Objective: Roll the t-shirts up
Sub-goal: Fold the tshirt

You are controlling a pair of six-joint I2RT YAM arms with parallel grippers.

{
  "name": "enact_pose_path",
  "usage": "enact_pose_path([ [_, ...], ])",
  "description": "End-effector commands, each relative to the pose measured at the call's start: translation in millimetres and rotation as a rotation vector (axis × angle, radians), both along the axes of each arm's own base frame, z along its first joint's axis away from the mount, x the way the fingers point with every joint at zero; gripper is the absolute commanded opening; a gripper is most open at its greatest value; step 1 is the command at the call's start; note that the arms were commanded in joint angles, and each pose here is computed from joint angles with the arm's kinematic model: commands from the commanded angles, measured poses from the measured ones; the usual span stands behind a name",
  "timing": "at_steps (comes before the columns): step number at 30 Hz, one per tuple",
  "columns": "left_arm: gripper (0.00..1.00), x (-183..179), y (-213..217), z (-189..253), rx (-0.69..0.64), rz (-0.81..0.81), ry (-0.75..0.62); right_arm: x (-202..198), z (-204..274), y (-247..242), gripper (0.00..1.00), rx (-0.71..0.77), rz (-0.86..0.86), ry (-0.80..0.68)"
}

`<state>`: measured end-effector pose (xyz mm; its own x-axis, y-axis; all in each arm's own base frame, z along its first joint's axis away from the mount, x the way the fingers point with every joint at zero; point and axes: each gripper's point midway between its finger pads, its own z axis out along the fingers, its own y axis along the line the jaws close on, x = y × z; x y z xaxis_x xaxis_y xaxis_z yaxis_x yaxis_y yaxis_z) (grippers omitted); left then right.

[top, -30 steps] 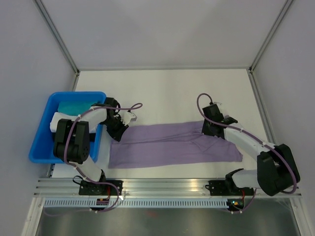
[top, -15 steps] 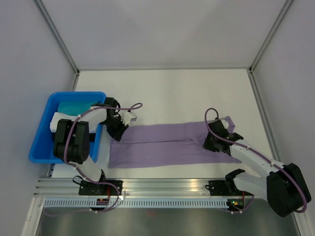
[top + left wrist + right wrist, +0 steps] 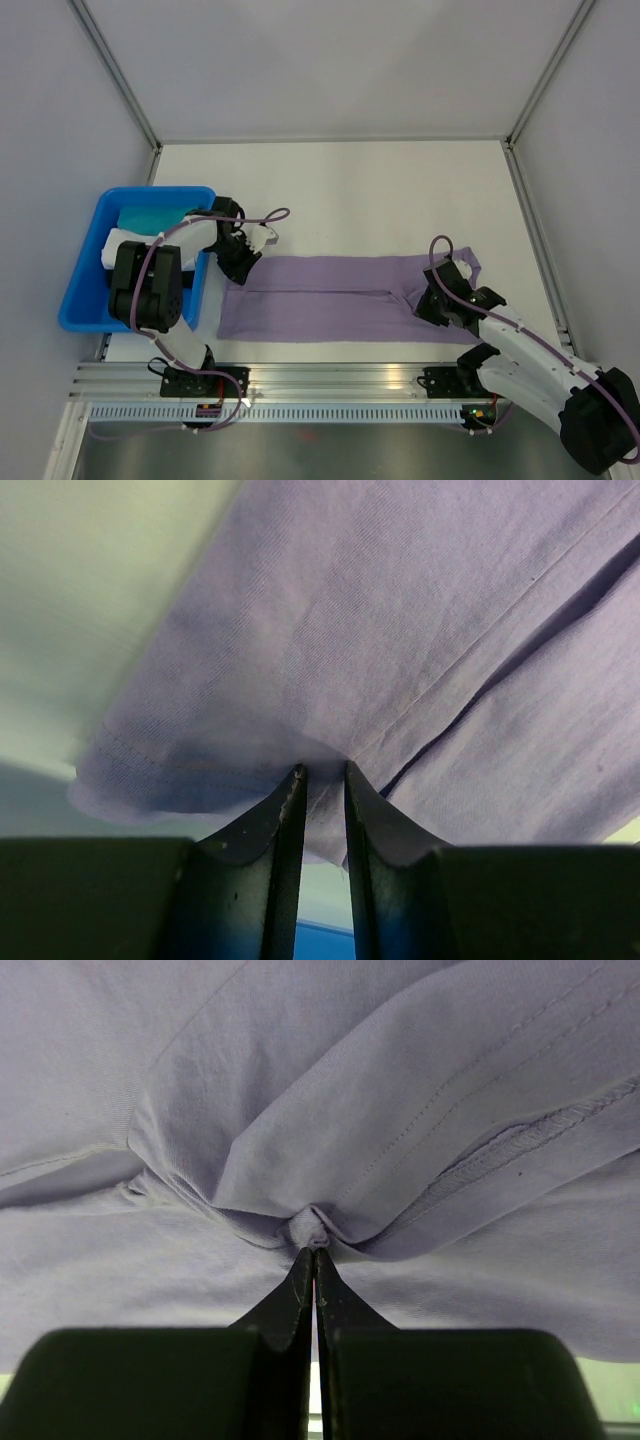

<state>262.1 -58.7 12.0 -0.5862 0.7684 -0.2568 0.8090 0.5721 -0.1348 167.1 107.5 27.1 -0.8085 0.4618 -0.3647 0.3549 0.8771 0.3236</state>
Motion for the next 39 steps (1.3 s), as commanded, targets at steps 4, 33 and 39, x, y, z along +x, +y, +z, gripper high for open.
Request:
enact_pose_path([
  [4,0.28,20,-3,-12,-0.002,-0.002,-0.055,-12,17,1,0.01,0.001,0.014,0.039],
  [33,0.29,28,-19,-4,-0.045,0.085,-0.068,124,-5,-138,0.09,-0.228,-0.233,0.061],
  [39,0.28,54,-6,-19,0.038,0.145,-0.140,146,-44,-149,0.07,-0.187,-0.263,0.092],
])
